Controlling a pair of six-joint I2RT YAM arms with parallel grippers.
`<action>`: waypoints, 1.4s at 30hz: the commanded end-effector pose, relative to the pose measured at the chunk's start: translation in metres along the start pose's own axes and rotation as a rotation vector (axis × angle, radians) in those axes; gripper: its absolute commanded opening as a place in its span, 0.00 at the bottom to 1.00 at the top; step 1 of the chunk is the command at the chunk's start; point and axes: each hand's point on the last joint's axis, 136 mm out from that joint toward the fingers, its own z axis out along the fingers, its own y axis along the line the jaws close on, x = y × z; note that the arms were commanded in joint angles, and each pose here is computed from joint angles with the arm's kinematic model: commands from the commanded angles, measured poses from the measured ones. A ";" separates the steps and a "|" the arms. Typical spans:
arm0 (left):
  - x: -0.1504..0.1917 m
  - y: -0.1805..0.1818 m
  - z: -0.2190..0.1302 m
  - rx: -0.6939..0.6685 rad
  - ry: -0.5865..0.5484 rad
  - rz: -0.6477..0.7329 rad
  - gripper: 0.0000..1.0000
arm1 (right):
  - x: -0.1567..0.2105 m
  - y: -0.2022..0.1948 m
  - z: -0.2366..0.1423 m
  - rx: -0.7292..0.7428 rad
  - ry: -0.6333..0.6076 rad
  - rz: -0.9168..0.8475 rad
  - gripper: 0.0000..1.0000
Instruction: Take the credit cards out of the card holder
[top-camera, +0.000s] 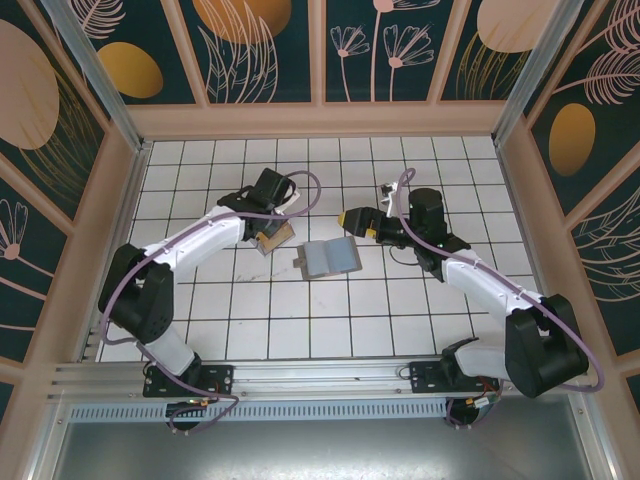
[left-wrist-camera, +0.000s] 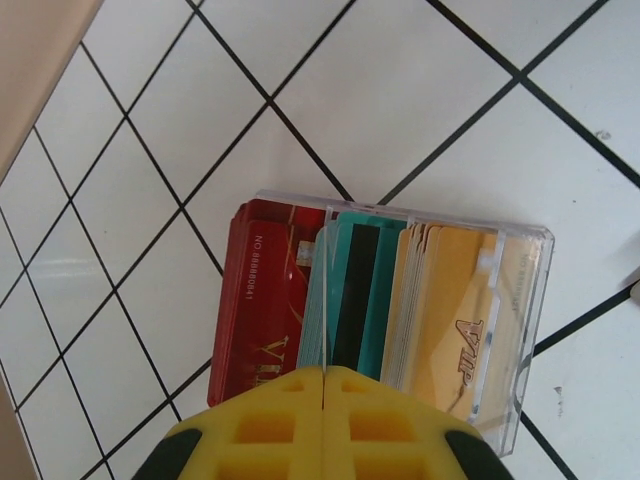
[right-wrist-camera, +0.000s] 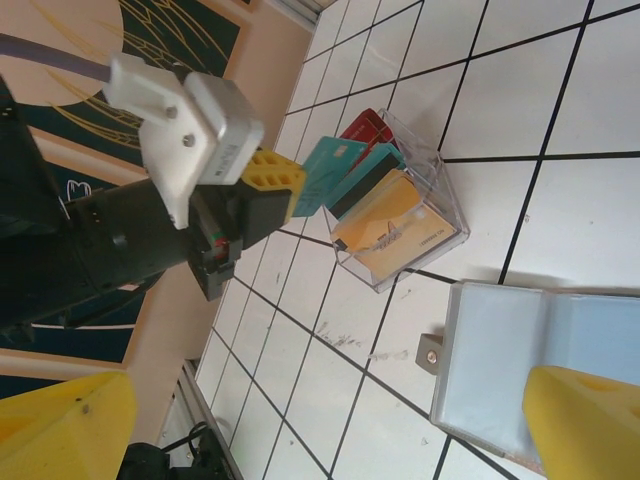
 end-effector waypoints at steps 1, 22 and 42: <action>-0.006 0.001 0.005 0.010 -0.011 0.037 0.00 | -0.002 -0.004 -0.001 0.011 -0.009 -0.022 0.99; 0.021 -0.014 0.039 0.024 0.061 0.048 0.00 | -0.002 -0.013 0.002 0.017 0.003 -0.001 0.99; -0.002 0.027 0.017 -0.092 0.007 -0.103 0.39 | -0.003 -0.018 0.004 0.029 0.004 0.009 0.99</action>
